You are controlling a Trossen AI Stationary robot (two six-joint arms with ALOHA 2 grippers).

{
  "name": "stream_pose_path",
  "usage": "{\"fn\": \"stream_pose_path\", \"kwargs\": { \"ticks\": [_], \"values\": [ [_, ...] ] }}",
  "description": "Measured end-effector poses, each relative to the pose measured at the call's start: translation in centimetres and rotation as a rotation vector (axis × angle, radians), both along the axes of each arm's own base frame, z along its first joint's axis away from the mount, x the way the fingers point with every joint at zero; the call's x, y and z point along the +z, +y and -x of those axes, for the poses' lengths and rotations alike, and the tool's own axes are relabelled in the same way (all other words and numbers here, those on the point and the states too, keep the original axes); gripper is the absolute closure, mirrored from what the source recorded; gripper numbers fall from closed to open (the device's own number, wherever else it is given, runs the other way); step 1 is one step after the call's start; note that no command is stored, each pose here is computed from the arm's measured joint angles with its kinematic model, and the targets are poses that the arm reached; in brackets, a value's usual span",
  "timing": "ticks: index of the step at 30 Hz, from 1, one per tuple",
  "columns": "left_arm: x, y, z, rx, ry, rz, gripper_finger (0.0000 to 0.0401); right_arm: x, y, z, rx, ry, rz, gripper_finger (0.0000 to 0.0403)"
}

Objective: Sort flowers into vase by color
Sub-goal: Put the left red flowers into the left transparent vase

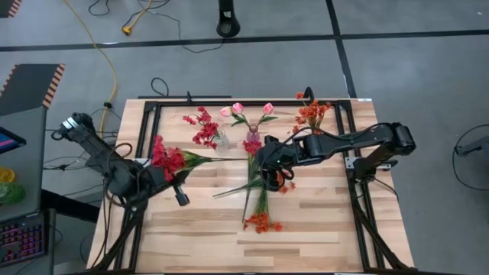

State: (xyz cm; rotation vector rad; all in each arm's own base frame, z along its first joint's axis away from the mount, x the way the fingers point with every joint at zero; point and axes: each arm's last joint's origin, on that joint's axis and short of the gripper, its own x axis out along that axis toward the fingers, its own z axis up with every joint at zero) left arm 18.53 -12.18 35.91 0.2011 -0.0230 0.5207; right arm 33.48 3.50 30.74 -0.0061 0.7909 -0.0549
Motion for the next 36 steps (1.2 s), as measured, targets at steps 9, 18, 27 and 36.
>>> {"fn": "stream_pose_path", "kwargs": {
  "ticks": [9, 18, 27, 36],
  "values": [
    [-2.3, 0.8, -1.3, -0.16, 0.288, -0.014, 0.0399, 0.0, 0.0, 0.0, 0.0, 0.0, 0.0, 0.0191],
    [-3.8, 1.0, -2.3, -0.014, 0.359, -0.069, 0.0399, 0.0, 0.0, 0.0, 0.001, 0.0, 0.0, 0.0191],
    [-3.7, 1.7, -1.9, 0.246, 0.329, -0.146, 0.0399, 0.0, 0.0, 0.0, 0.001, 0.0, 0.0, 0.0191],
    [-3.8, 2.8, -2.1, 0.36, 0.344, -0.182, 0.0399, 0.0, 0.0, 0.0, 0.001, 0.0, 0.0, 0.0191]
  ]
}}
